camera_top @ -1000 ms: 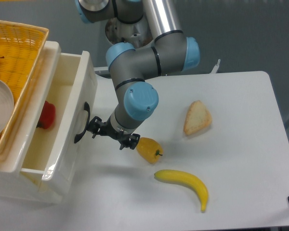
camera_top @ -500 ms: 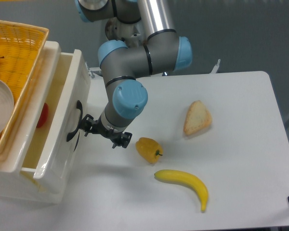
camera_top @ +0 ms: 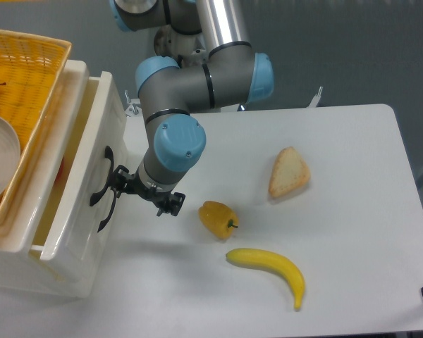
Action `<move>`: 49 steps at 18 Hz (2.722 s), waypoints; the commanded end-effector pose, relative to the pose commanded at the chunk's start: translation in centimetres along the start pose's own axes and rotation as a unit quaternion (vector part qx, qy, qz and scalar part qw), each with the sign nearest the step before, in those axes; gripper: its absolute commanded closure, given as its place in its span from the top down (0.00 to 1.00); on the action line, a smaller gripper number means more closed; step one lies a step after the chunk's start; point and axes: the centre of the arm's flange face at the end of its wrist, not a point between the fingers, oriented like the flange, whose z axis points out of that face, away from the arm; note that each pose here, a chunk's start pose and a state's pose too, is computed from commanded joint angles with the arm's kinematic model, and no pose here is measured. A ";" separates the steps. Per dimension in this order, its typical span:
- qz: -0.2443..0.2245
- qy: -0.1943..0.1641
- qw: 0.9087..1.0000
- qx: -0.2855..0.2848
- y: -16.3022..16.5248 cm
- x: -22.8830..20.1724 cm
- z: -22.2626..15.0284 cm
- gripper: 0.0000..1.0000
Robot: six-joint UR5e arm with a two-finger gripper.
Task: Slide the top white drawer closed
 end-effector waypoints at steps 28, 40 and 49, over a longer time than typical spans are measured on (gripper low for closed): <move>0.006 0.006 1.000 -0.001 -0.1 0.8 0.4 1.00; 0.007 0.005 1.000 0.004 -0.1 0.3 0.1 1.00; 0.036 -0.018 0.999 0.035 1.1 -4.2 -3.9 1.00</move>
